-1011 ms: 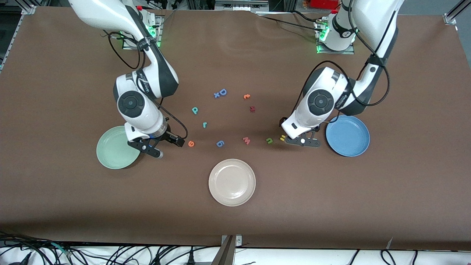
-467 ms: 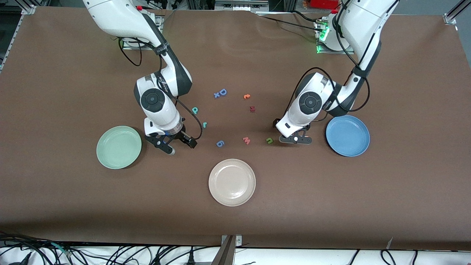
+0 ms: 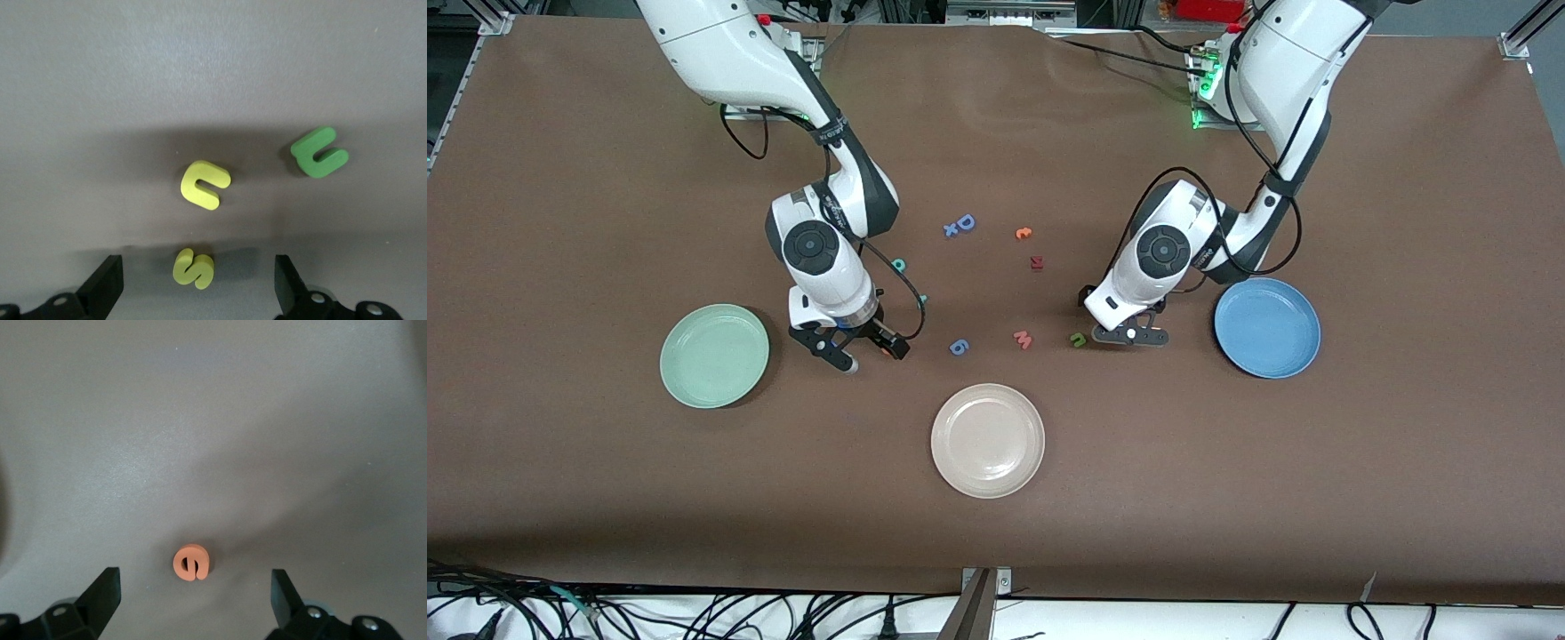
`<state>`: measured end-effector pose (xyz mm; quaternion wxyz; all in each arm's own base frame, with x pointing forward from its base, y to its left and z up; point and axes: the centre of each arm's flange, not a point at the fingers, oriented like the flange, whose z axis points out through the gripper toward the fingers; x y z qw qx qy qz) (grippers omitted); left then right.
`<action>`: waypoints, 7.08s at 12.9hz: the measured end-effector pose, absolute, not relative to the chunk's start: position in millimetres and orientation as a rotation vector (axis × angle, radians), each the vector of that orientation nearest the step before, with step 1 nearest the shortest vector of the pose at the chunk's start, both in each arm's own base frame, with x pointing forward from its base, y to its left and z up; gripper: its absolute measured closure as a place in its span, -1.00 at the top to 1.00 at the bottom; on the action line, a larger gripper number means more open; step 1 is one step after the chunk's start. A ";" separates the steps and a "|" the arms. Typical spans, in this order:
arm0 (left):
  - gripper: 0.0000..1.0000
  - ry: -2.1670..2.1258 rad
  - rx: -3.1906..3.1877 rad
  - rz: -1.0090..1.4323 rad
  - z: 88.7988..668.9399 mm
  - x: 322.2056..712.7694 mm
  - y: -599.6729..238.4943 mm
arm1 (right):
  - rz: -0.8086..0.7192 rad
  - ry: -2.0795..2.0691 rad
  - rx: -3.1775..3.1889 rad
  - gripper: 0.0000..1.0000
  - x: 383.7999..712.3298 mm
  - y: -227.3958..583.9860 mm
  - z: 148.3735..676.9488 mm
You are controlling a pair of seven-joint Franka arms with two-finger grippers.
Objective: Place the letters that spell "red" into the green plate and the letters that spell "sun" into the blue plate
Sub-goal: 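Grasp the yellow s with the left gripper while the right gripper grasps the orange e, then drop the yellow s onto the blue plate while the right gripper lifts the e, then carry the e to the green plate while the left gripper grasps the yellow u, then drop the u onto the blue plate while the right gripper releases the e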
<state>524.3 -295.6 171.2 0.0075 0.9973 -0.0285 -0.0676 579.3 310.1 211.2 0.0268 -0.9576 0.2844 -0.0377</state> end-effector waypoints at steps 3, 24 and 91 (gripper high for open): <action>0.89 -0.088 3.118 -0.214 167.7 522.3 -295.7 | -0.120 0.882 -2.956 0.99 579.6 310.1 204.1; -0.45 -0.443 3.181 -0.326 249.9 582.7 -125.5 | -0.029 0.979 -2.993 0.29 586.1 323.9 173.8; -0.43 -0.903 3.081 -0.250 241.6 616.4 -140.7 | 0.018 0.134 -3.124 0.98 608.5 64.9 233.7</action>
